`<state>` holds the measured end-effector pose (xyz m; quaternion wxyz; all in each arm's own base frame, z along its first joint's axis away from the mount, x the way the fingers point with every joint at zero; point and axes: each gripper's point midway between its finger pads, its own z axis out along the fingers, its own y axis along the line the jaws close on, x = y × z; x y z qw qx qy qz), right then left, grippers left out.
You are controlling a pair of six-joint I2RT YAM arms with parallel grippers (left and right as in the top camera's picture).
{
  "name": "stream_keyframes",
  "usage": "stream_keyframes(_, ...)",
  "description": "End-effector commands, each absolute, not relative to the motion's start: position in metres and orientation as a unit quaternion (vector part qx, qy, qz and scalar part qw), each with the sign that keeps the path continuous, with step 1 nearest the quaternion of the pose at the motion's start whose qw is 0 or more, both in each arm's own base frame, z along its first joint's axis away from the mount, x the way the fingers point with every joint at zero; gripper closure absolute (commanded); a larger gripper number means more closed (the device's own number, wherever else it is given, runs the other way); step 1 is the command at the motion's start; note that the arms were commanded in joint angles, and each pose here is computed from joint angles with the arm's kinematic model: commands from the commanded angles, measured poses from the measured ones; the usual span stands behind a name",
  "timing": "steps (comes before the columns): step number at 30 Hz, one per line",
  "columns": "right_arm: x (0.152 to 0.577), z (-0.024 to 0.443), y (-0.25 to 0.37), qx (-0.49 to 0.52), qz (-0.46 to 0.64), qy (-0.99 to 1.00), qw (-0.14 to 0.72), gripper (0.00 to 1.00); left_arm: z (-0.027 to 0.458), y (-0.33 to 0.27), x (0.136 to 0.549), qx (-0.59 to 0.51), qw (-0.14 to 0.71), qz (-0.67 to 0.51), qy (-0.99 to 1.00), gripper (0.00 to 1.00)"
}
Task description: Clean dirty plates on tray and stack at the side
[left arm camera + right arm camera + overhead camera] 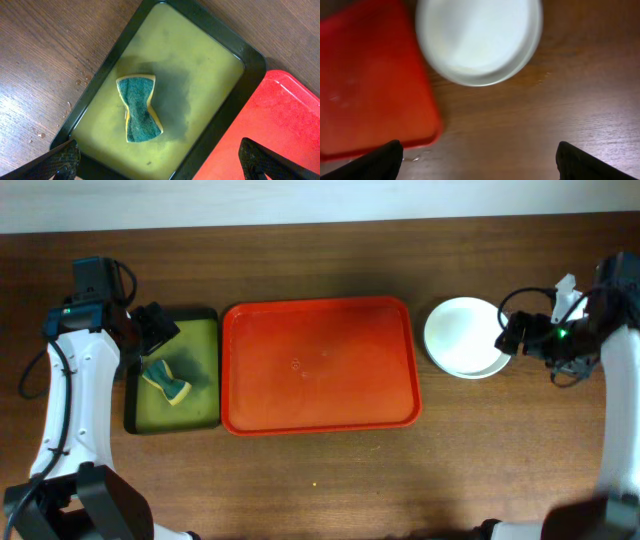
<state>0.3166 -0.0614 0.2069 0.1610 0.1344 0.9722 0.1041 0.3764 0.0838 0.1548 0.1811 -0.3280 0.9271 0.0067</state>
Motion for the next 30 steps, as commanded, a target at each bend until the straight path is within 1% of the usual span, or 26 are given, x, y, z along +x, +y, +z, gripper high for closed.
stream_keyframes(1, 0.274, 0.274, 0.005, 0.05, 0.149, 0.958, 0.238, 0.01, 0.157, 0.085, 0.378, -0.325, 0.185, 0.007, 0.928, 0.01)
stream_keyframes(4, 0.225, 0.309, 0.038, -0.012, 0.156, 0.944, 0.29, 0.01, 0.157, 0.085, 0.378, -0.325, 0.185, 0.007, 0.928, 0.0)
stream_keyframes(8, 0.197, 0.334, 0.042, -0.028, 0.148, 0.924, 0.35, 0.01, 0.157, 0.085, 0.378, -0.325, 0.185, 0.007, 0.928, 0.0)
stream_keyframes(11, 0.193, 0.337, 0.043, -0.029, 0.147, 0.921, 0.359, 0.01, 0.157, 0.085, 0.378, -0.325, 0.185, 0.007, 0.928, 0.01)
stream_keyframes(13, 0.191, 0.33, 0.034, -0.018, 0.123, 0.93, 0.347, 0.01, 0.157, 0.085, 0.378, -0.325, 0.185, 0.007, 0.928, 0.01)
stream_keyframes(17, 0.187, 0.316, 0.036, -0.018, 0.129, 0.933, 0.336, 0.01, 0.157, 0.085, 0.378, -0.325, 0.185, 0.007, 0.928, 0.01)
stream_keyframes(19, 0.186, 0.3, 0.04, -0.037, 0.127, 0.915, 0.381, 0.01, 0.157, 0.085, 0.378, -0.325, 0.185, 0.007, 0.928, 0.0)
stream_keyframes(21, 0.186, 0.287, 0.052, -0.077, 0.132, 0.886, 0.438, 0.01, 0.157, 0.085, 0.378, -0.325, 0.185, 0.007, 0.928, 0.01)
stream_keyframes(24, 0.183, 0.265, 0.065, -0.122, 0.139, 0.811, 0.555, 0.01, 0.157, 0.085, 0.378, -0.325, 0.185, 0.007, 0.928, 0.01)
stream_keyframes(27, 0.182, 0.25, 0.064, -0.128, 0.133, 0.768, 0.613, 0.01, 0.157, 0.085, 0.378, -0.325, 0.185, 0.007, 0.928, 0.01)
stream_keyframes(30, 0.191, 0.238, 0.055, -0.112, 0.107, 0.742, 0.652, 0.01, 0.157, 0.085, 0.378, -0.325, 0.185, 0.007, 0.928, 0.01)
